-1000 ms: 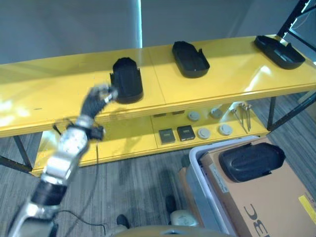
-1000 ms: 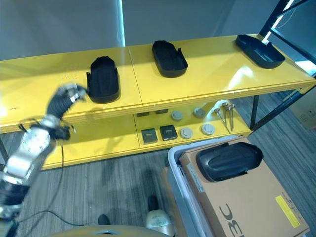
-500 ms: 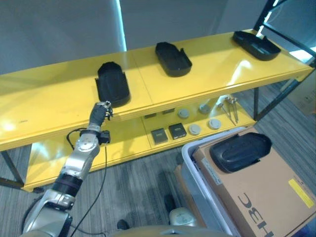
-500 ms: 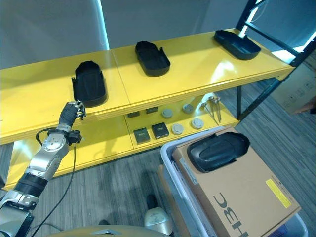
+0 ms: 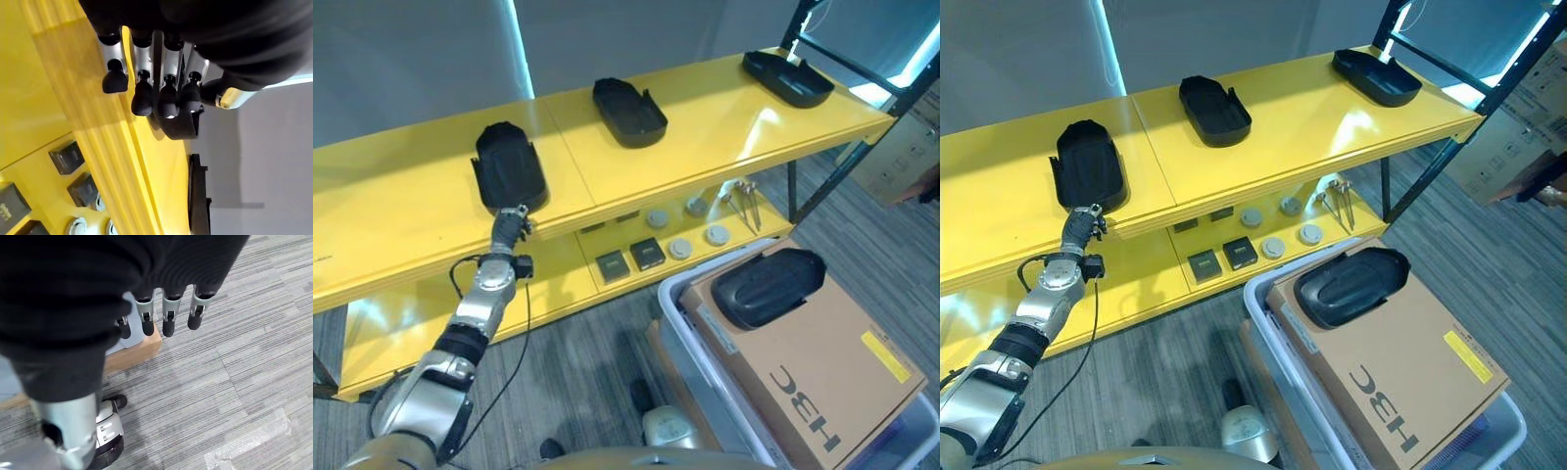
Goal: Move parts from the plastic box to the shelf.
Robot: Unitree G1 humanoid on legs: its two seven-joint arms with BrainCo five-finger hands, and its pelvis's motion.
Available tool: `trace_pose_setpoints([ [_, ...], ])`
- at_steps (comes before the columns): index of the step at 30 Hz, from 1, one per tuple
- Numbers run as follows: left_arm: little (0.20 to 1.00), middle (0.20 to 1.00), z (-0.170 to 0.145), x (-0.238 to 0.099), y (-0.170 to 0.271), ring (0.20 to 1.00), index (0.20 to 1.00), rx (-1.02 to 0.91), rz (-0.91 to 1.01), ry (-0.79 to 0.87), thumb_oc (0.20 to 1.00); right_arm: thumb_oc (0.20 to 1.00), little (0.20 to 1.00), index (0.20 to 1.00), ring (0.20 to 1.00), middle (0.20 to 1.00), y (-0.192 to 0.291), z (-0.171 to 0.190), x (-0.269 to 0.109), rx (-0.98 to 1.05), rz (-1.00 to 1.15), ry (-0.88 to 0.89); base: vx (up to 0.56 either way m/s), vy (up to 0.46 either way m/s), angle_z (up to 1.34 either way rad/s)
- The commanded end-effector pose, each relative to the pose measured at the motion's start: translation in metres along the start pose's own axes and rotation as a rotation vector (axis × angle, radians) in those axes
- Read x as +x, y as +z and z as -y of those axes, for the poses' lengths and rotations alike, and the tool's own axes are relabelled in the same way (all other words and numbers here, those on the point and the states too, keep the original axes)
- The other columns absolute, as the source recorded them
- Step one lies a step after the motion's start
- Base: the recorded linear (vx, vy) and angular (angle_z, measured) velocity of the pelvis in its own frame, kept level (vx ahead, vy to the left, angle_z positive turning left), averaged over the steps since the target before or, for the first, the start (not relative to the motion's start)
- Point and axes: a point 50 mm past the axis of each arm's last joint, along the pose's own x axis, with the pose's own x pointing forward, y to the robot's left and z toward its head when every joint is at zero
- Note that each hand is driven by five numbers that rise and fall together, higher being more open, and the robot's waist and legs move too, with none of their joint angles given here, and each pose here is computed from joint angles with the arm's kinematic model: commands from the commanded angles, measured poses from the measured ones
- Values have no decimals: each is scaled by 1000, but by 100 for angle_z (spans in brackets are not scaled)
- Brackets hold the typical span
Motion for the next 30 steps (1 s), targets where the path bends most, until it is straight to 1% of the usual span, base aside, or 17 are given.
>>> trace_pose_setpoints([
  [1, 200, 200, -3, 18, 47, 200, 200, -33, 177, 61, 200, 1000, 1000, 1000, 1000, 1000, 0, 12, 0, -67, -13, -8, 0, 0, 0],
  [7, 200, 200, -4, 22, 53, 200, 200, -9, 192, 81, 200, 1000, 1000, 1000, 1000, 1000, 1, 11, 0, -80, -10, -5, 0, 0, 0],
  [12, 200, 200, -15, 29, 65, 200, 200, -10, 198, 136, 200, 1000, 1000, 1000, 1000, 1000, 3, 12, 0, -92, -6, -1, 0, 0, 0],
  [19, 200, 200, -22, 37, 84, 200, 200, 19, 217, 152, 200, 1000, 1000, 1000, 1000, 1000, 7, 11, 0, -103, -1, 7, -2, -7, -1],
  [23, 200, 200, -23, 40, 85, 200, 200, 16, 188, 157, 200, 1000, 1000, 1000, 1000, 1000, 9, 12, 0, -103, 4, 9, -1, -2, -1],
  [25, 200, 200, -24, 41, 78, 200, 200, 14, 140, 174, 200, 1000, 1000, 1000, 1000, 1000, 11, 12, 0, -106, 7, 12, -4, -21, -4],
  [30, 200, 200, -34, 43, 67, 200, 200, 25, 89, 224, 200, 1000, 1000, 1000, 1000, 1000, 14, 9, 1, -106, 15, 17, -23, -9, -1],
])
